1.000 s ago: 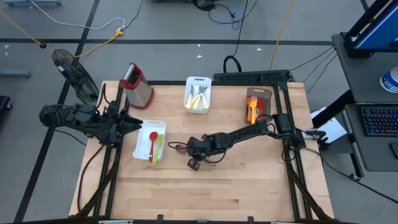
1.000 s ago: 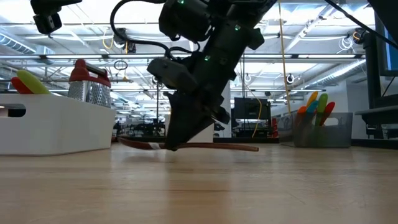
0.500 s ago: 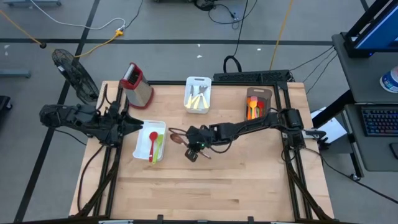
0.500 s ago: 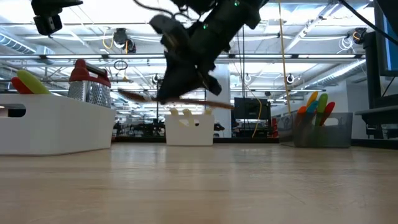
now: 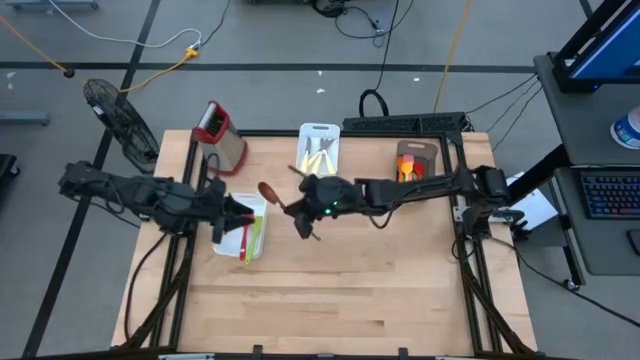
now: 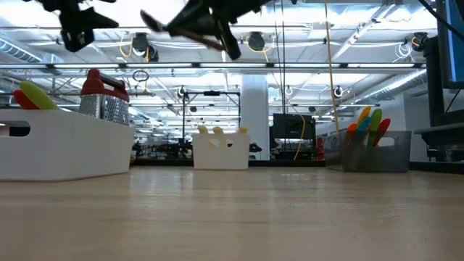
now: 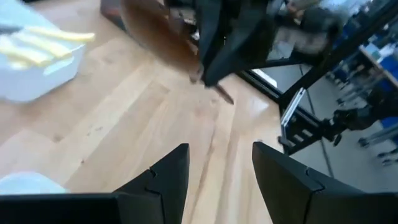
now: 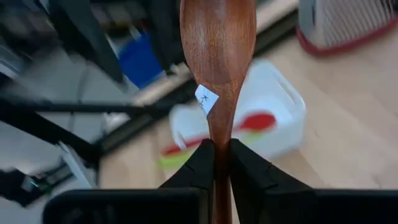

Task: Pick & Place Kitchen Items
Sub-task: Put the brown serving spoon into the bottom white bin

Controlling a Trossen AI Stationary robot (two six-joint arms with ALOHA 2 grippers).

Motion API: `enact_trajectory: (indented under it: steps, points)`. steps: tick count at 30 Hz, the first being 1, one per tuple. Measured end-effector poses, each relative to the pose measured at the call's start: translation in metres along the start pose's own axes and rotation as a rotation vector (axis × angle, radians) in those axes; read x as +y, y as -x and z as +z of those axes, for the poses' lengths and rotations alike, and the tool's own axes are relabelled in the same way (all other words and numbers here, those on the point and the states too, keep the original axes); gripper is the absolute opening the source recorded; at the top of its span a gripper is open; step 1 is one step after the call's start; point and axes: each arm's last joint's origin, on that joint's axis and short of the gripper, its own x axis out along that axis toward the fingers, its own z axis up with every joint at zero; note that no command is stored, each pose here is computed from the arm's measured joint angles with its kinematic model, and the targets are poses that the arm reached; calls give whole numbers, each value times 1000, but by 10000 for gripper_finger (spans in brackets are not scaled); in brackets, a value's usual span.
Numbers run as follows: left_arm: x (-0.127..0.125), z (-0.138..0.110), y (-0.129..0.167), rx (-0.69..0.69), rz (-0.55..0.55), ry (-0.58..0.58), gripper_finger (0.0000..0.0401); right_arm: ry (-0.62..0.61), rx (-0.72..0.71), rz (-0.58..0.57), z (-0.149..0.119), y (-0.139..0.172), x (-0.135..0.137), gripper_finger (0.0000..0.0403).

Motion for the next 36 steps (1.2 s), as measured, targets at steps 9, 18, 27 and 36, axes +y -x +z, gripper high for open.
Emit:
enact_trajectory:
  steps: [9, 18, 27, 36]
  points:
    - [-17, 10, -31, -107, -71, -157, 182, -26, -192, 111, 29, 12, 5, 21]
    - [-26, 18, -36, -200, -134, -154, 182, -93, -300, 270, 45, 17, 12, 21]
    - [-32, 26, -34, -286, -205, -145, 182, -150, -341, 382, 49, 21, 21, 21]
    - [-36, 31, -31, -346, -241, -133, 182, -179, -357, 425, 48, 24, 28, 21]
